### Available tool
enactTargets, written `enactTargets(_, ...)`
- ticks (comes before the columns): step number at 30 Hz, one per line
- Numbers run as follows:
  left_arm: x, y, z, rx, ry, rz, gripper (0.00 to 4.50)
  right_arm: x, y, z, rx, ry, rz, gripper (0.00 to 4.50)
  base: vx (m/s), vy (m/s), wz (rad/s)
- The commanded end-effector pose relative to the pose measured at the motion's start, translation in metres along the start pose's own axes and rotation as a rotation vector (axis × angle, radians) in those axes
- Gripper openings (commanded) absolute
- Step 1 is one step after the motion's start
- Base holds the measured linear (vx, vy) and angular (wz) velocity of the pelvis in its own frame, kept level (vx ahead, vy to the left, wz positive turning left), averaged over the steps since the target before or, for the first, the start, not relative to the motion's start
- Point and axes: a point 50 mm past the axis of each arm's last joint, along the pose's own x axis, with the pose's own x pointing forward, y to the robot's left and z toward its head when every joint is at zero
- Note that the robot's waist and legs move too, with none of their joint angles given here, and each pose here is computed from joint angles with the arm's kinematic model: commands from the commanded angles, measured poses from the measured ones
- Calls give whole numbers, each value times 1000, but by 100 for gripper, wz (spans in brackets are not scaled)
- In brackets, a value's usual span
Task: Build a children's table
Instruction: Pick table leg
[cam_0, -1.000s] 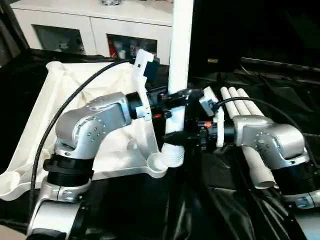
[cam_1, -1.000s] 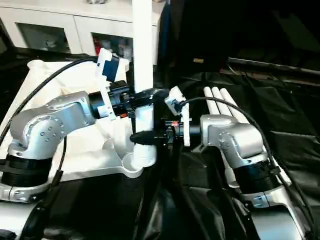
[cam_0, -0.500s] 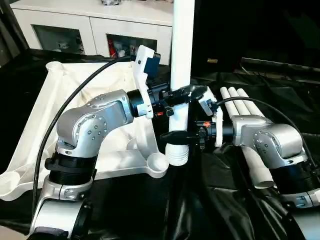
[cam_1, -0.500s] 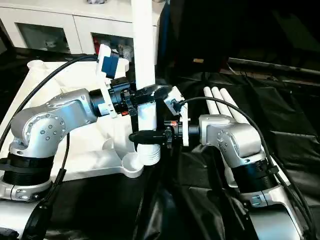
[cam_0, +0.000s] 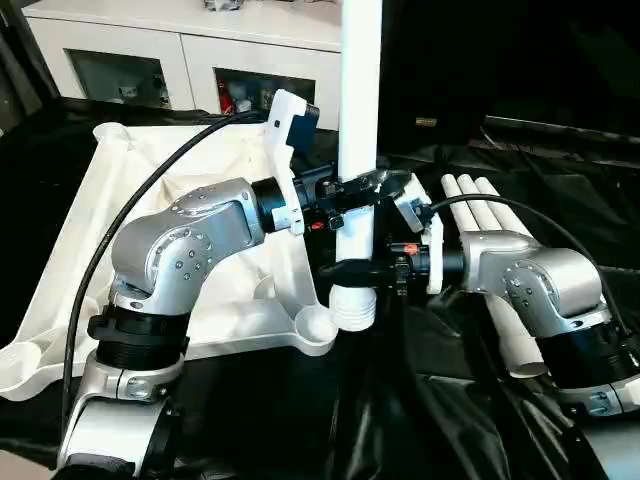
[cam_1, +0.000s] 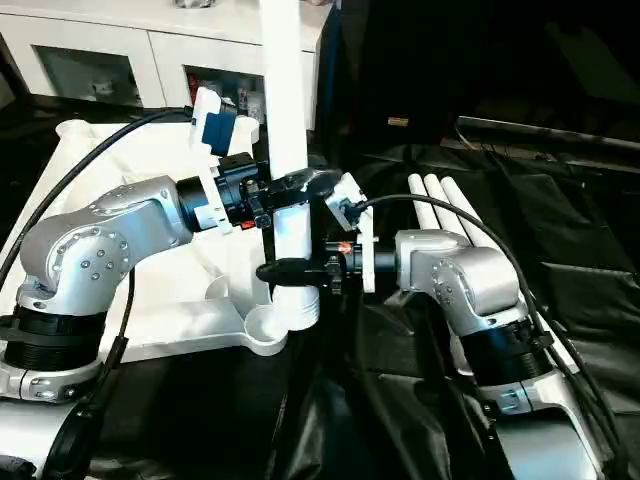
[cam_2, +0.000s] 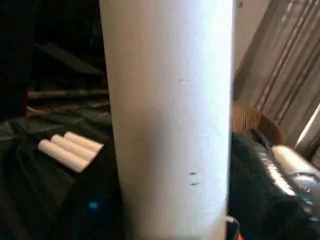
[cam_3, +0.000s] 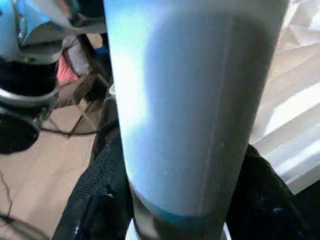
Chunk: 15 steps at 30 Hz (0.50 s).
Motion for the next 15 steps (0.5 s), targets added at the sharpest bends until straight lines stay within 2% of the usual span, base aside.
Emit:
enactTargets(1,-2,1,11,49,-95,42,327,-4,0,7,-26,-50,-27,193,0,0,0)
enactTargets(4,-5,4,21,54,-244,90,337,-4,-1,9,-29,-88,-49,193,0,0,0)
enactTargets(6,-12,5,35,22,-430,116,337,-5,-2,13,-25,-159,-78,193,0,0,0)
enactTargets(8,-20,3,41,-15,-535,108,337,-6,-1,17,-15,-233,-95,193,0,0,0)
enactTargets(12,-26,2,40,-16,-545,100,337,-7,0,18,-10,-289,-108,193,0,0,0)
enactTargets(13,-33,2,35,30,-478,92,337,-10,-2,19,-25,-319,-169,193,0,0,0)
enactTargets(15,-39,5,27,111,-366,112,337,-12,-9,17,-57,-302,-271,193,0,0,0)
